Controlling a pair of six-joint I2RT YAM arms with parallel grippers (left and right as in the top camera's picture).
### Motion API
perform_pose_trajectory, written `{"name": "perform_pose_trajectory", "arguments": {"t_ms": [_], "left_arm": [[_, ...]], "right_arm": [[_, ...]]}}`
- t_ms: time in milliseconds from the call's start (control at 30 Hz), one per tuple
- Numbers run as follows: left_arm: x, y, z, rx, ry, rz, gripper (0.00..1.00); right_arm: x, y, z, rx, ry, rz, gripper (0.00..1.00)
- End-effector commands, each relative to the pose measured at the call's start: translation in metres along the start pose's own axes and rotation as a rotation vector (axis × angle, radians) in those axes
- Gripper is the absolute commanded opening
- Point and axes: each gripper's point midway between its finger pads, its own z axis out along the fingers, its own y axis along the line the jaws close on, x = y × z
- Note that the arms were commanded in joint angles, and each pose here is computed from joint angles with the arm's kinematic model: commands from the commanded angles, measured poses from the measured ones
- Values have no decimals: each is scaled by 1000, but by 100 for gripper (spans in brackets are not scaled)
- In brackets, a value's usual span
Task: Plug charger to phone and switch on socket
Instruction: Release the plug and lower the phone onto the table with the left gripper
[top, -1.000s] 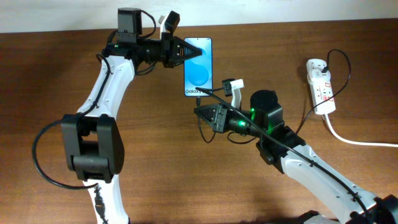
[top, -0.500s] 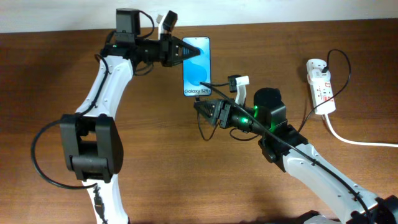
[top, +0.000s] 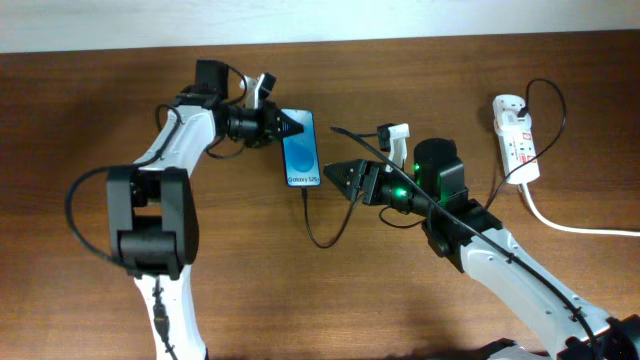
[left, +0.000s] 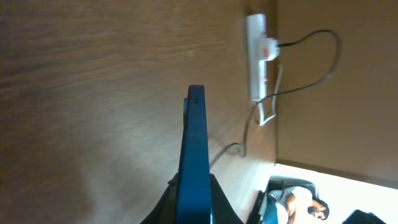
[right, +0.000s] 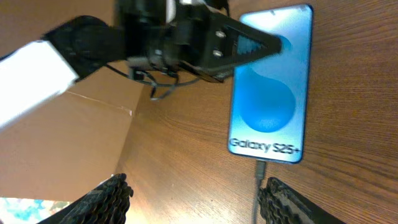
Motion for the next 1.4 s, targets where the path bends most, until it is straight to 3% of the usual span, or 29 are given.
{"name": "perform_pose_trajectory", "arguments": {"t_ms": [0, 133, 300, 400, 567, 700, 800, 833, 900, 1100, 1233, 1367], "left_arm": [[5, 38, 11, -102, 11, -22, 0], [6, 50, 12, -152, 9, -29, 0], [10, 61, 17, -237, 19, -31, 11], [13, 60, 21, -251, 28, -23, 28], [14, 63, 22, -276, 30, -23, 45], [18, 88, 12, -432, 32, -45, 67], [21, 105, 3, -544, 34, -55, 72], [21, 111, -1, -585, 32, -56, 75], [22, 129, -14, -710, 26, -58, 89], [19, 143, -28, -826, 9, -50, 96], [-7, 113, -60, -822, -64, -38, 96], [-46, 19, -123, -789, -253, 102, 96]], "right_arm": [[-9, 7, -3, -6, -29, -35, 71], [-9, 7, -3, -6, -29, -35, 71], [-9, 7, -3, -6, -28, -35, 72], [-9, 7, -3, -6, -28, -35, 72], [-6, 4, -3, 4, -17, -25, 72], [-2, 0, -3, 20, 0, -37, 72], [0, -2, -3, 29, 8, -60, 73], [3, -6, -3, 45, 19, -83, 79], [12, -29, -6, 148, 45, -88, 82], [15, -51, -12, 259, 49, -103, 87], [0, -73, -48, 431, 95, -80, 87], [-47, -57, -109, 588, 53, -133, 89]]}}
